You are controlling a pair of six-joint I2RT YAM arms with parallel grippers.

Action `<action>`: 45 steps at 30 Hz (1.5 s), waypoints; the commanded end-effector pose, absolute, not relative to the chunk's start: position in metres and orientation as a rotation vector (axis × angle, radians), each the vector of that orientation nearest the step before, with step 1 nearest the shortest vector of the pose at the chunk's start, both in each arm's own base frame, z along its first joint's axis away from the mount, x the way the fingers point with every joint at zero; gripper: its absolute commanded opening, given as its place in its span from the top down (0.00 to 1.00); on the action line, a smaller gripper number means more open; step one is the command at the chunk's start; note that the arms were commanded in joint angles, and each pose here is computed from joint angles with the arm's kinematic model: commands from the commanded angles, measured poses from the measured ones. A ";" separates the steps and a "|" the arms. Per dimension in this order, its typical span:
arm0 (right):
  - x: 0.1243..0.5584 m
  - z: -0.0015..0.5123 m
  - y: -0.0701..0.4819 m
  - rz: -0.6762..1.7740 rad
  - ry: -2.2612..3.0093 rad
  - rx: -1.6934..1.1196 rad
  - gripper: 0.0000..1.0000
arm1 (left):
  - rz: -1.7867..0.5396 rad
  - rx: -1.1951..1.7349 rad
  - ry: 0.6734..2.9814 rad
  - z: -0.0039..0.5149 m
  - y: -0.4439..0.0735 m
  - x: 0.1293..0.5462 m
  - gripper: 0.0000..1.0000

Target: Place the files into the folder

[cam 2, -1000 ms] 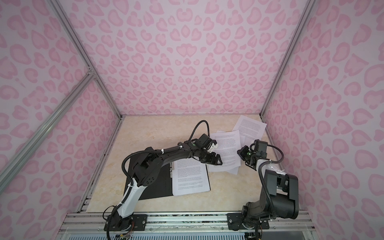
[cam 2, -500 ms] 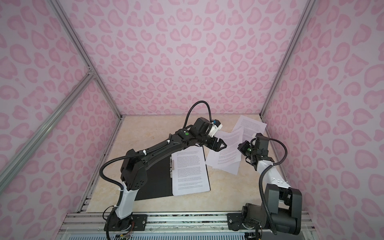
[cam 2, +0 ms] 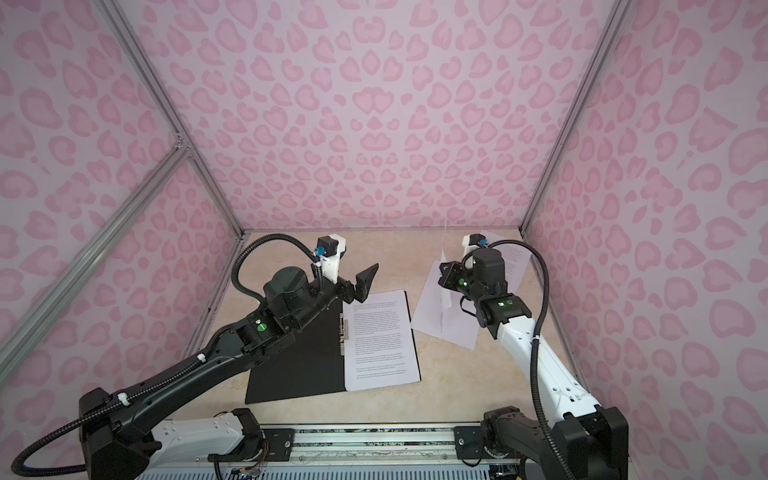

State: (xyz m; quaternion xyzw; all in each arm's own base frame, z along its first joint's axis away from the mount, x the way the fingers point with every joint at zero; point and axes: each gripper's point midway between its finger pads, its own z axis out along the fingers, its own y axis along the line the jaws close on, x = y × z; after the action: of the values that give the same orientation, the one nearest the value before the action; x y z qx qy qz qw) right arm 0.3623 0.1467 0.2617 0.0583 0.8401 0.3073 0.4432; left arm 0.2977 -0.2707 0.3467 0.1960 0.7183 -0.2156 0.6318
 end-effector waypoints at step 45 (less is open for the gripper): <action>0.286 0.057 0.209 0.849 2.457 0.171 1.00 | -0.230 0.230 2.126 0.217 -0.124 0.218 0.02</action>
State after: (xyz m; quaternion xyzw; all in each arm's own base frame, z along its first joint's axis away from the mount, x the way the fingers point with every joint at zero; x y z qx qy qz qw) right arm 0.2817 0.2069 0.0543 0.0668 0.9125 0.3152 0.2518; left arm 0.2184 -0.1232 0.2140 0.0920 0.8709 -0.0919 0.4740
